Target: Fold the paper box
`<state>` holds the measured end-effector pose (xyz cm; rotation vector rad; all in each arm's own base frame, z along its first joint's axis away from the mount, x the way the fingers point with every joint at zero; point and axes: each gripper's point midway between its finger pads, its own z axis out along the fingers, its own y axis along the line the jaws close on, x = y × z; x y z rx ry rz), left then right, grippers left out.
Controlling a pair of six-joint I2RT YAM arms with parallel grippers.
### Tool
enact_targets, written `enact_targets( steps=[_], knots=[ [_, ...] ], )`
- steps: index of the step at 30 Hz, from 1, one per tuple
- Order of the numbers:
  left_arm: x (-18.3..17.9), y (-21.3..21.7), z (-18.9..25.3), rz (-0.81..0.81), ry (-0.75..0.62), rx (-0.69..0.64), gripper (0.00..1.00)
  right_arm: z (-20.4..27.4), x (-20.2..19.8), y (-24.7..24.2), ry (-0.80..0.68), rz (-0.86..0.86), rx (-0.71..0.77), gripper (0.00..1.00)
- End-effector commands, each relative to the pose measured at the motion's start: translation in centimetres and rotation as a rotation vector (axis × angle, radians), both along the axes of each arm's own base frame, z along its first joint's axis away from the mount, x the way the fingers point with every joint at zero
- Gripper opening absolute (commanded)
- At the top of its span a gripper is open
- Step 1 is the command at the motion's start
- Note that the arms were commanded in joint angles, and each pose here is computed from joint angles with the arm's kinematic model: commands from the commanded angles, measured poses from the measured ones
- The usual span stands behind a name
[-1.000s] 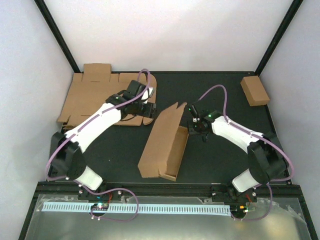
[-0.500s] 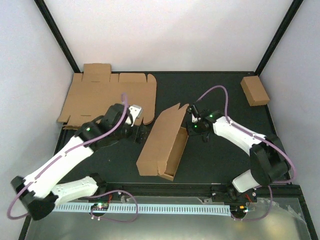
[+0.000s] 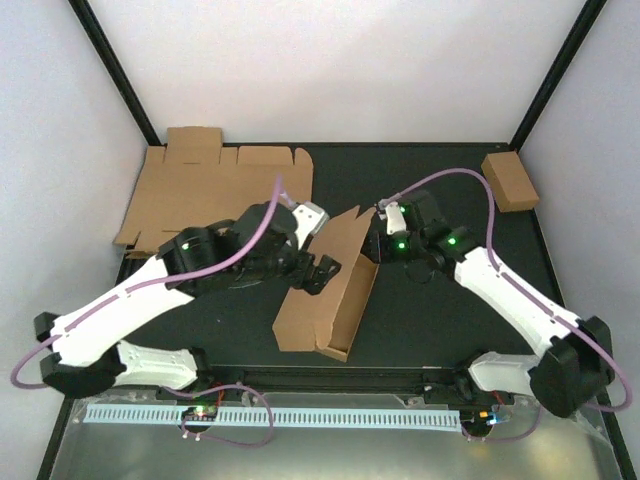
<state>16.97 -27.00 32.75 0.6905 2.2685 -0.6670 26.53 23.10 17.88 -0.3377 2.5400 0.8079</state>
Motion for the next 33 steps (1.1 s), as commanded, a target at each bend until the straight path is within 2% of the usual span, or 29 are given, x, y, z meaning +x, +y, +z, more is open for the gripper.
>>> enact_targets(
  steps=[1, 8, 13, 16, 20, 25, 26, 29, 30, 33],
  knots=[
    [0.6, -0.6, 0.0, 0.053, 0.023, 0.103, 0.99, 6.5, -2.2, 3.8, -0.019, 0.100, 0.351, 0.23],
    [1.2, -2.5, -2.1, 0.068, 0.078, 0.245, 0.92, 10.1, -2.6, 5.3, -0.053, 0.154, 0.500, 0.24],
    [1.9, -1.9, -2.7, 0.099, 0.052, 0.301, 0.80, 10.6, -2.1, 5.9, -0.065, 0.163, 0.508, 0.24],
    [2.8, -0.9, -3.1, 0.155, 0.026, 0.364, 0.71, 10.5, -1.9, 5.8, -0.074, 0.157, 0.489, 0.24],
    [3.2, -0.3, -3.3, 0.189, 0.025, 0.430, 0.53, 10.3, -1.7, 5.6, -0.077, 0.143, 0.467, 0.24],
    [3.4, 0.1, -5.0, 0.203, 0.060, 0.513, 0.41, 9.9, -1.1, 4.7, -0.108, 0.105, 0.401, 0.24],
    [3.4, 0.2, -5.2, 0.201, 0.065, 0.527, 0.36, 9.8, -1.0, 4.4, -0.115, 0.092, 0.375, 0.24],
    [3.6, 0.5, -5.0, 0.211, 0.049, 0.550, 0.09, 9.8, -0.3, 2.8, -0.172, 0.041, 0.282, 0.25],
    [3.7, 0.4, -4.9, 0.197, 0.040, 0.553, 0.02, 9.6, -0.1, 2.1, -0.189, 0.014, 0.245, 0.27],
    [3.9, 0.2, -4.1, 0.165, 0.009, 0.556, 0.01, 9.1, 0.5, -0.4, -0.251, -0.062, 0.126, 0.30]
  ],
)
